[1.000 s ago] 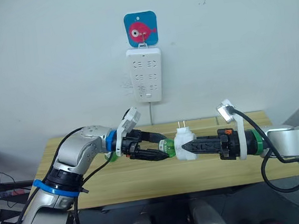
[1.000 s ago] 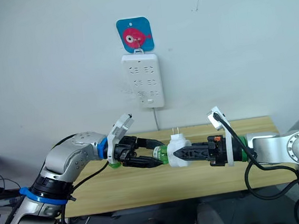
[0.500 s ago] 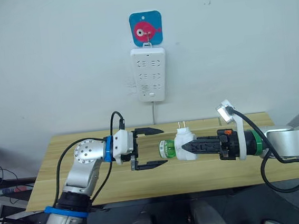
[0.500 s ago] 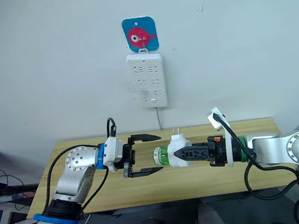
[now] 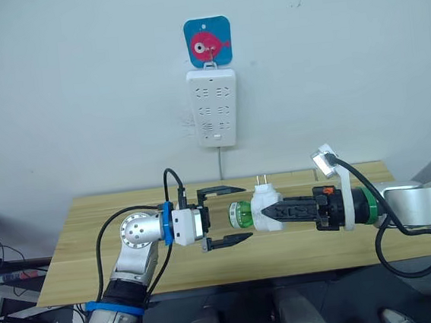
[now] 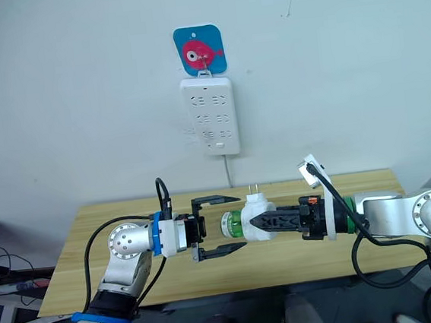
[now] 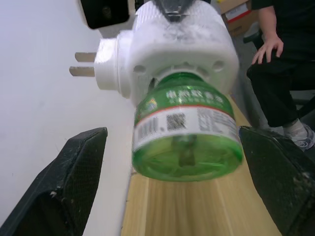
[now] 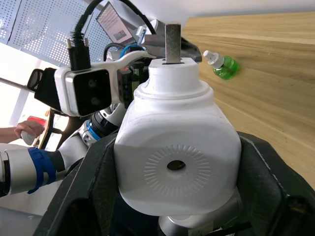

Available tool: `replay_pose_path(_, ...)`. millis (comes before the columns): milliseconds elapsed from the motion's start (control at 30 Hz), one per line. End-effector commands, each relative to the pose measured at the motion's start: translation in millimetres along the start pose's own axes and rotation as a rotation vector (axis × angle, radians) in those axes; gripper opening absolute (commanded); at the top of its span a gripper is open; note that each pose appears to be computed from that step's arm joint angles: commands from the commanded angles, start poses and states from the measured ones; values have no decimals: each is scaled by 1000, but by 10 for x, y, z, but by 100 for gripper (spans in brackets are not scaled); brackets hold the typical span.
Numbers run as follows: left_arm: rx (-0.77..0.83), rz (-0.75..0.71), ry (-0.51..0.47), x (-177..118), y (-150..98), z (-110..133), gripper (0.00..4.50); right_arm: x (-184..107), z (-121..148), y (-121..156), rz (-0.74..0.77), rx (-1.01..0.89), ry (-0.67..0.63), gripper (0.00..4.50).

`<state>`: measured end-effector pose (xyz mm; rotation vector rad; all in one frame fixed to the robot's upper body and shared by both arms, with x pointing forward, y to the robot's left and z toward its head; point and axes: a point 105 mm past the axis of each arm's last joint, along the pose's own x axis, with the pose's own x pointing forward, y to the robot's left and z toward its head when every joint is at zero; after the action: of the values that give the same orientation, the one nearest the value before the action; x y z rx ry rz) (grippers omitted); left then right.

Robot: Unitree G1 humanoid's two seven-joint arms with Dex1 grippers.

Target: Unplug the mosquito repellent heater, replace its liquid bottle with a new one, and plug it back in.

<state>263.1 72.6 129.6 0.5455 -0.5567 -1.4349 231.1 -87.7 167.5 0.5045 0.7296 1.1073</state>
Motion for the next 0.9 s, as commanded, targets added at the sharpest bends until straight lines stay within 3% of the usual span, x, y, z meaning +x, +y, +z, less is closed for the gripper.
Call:
replay_pose_path(33,22,15,-30,20,67,63,367,-20,80,108,40,-28,-27,296)
replay_pose_path(133,28,13,-37,-15,89,104,266,-21,80,101,36,-26,-29,296)
replay_pose_path(200,38,9,-42,-46,92,137,226,-23,80,95,33,-24,-31,296)
replay_pose_path(367,20,-46,-25,-104,43,183,226,-24,84,78,26,-17,-35,296)
replay_pose_path(467,-178,-185,26,-137,-36,189,226,-34,80,72,24,-16,-33,296)
replay_pose_path(600,-687,-327,126,-279,-8,226,226,-60,25,80,24,-22,-1,296)
replay_pose_path(900,-1052,-403,235,-477,121,272,226,-73,-36,98,22,-27,19,296)
